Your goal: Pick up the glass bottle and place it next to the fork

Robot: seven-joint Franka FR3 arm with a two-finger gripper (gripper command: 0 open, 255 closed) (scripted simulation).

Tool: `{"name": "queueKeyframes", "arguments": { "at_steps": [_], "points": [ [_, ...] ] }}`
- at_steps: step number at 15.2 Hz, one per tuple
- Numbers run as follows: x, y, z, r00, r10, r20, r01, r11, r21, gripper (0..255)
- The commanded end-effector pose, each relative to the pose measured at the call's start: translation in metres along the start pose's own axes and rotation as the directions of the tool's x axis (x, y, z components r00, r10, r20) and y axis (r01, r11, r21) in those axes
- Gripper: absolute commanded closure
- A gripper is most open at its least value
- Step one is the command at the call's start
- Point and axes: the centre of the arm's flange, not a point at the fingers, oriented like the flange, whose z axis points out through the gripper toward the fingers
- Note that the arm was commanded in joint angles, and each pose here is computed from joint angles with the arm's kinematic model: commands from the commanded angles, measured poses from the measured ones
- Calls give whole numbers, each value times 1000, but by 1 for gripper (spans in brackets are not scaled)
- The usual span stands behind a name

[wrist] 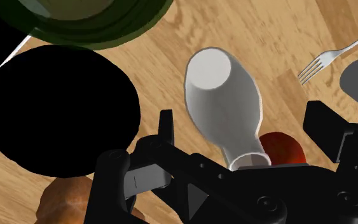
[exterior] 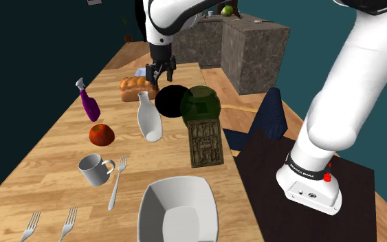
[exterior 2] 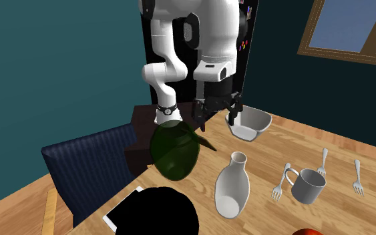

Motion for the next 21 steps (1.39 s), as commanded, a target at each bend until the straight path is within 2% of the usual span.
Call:
{"name": "queueKeyframes", "arguments": {
  "at_steps": [1,6,14,21],
  "points": [
    [21,-9,16,1000,-16,-4,16,1000,-6,0],
    [66,-30,46,999,-53,-12,52,998,-20,0],
    [67,-30,86,999,-53,-12,53,998,-20,0],
    [67,-30,86,999,-53,-12,52,998,-20,0]
  ]
}}
